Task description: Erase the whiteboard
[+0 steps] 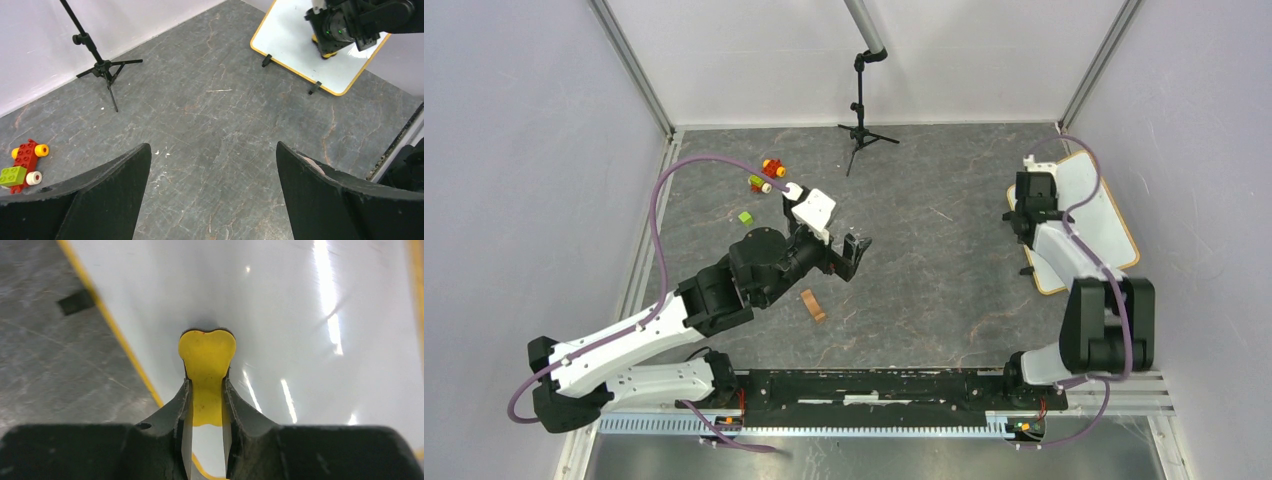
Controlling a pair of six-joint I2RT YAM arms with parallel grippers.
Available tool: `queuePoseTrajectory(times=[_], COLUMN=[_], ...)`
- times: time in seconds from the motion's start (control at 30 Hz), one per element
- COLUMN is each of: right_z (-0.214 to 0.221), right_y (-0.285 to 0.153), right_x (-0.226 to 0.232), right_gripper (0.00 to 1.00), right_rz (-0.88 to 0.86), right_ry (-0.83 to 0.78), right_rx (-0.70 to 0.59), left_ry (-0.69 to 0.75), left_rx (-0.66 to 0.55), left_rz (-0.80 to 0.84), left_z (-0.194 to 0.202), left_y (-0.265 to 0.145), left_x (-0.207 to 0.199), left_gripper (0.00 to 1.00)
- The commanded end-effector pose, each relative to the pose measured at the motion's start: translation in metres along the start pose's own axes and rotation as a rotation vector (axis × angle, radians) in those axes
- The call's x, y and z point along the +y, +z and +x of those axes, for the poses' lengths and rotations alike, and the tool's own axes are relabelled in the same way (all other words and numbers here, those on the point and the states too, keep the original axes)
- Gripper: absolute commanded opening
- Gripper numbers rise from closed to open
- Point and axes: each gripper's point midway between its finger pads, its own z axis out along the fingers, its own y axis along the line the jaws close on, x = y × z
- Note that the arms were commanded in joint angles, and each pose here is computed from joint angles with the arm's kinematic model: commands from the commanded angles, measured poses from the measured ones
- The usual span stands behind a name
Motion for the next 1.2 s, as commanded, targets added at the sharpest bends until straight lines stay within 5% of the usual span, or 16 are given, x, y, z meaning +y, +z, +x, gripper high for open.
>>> queuePoseTrajectory(times=[0.0,0.3,0.7,0.93,1.17], right_z=[0.041,0.076,0.035,-0.012,-0.013], right_y=[-0.010,0.003,-0.001,-0.038,-0.067], right_x=[-0.046,-0.013,0.086,0.080,0.078], right_gripper=[0.21,0.20,0.20,0.20,0.21], right_rz=[0.213,0.178,-0.034,-0.082,-0.217], right_ry=[0.112,0.024,-0.125,-0.143,-0.112], right_rx=[0.056,0.080,-0.089,-0.245,-0.287], left_ry=[-0.065,-0.056,-0.049,-0.030,-0.015], left_rx=[-0.048,-0.067,-0.079,-0.070,-0.085], left_rz=[0.051,0.028,-0.011,-0.045,-0.083], left_z=[-0.013,-0.016,-0.015,-0.011,-0.012], left_y=[-0.006,-0.011,-0.012,-0.009,-0.011], left_x=[-0.012,-0.012,-0.003,0.002,0.010], left_gripper=[1.00,1.00,1.00,1.00,1.00])
